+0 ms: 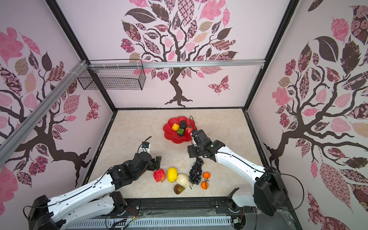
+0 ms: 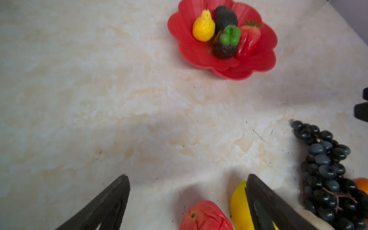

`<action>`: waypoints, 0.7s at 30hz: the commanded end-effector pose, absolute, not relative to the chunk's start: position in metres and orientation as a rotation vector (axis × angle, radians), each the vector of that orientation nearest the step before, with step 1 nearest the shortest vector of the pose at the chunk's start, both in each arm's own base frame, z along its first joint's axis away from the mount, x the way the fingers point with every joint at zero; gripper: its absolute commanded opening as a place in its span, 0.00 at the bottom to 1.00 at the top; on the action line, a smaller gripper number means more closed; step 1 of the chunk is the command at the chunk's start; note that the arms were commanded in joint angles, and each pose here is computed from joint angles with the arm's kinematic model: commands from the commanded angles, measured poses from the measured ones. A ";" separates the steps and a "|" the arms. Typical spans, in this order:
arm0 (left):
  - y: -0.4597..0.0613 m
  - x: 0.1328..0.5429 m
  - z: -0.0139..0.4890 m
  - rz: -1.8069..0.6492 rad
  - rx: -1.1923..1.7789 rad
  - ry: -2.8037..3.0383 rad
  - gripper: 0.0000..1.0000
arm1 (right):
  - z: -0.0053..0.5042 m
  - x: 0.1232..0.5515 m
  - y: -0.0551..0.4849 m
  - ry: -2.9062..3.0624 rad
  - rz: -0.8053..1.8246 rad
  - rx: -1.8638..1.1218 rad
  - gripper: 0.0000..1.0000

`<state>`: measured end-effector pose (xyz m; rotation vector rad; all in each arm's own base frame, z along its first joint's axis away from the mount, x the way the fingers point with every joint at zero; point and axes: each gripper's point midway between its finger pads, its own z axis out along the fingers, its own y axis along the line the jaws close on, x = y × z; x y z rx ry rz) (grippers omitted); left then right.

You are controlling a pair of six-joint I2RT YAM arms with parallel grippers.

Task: Arrange fruit in a fruit bowl
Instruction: Pick up the fruit from the bottom-center of the table.

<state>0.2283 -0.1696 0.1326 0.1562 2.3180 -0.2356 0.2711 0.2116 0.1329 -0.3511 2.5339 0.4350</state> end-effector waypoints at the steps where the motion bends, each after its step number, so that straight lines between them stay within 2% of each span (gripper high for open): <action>1: -0.176 0.215 0.124 -0.274 0.137 2.458 0.93 | 0.156 0.270 0.226 2.432 0.594 -0.302 0.69; 8: -0.183 0.204 0.109 -0.239 0.180 2.604 0.88 | 0.154 0.261 0.229 2.421 0.656 -0.310 0.69; 21: -0.185 0.190 0.071 -0.194 0.073 2.773 0.89 | 0.149 0.251 0.229 2.418 0.710 -0.317 0.70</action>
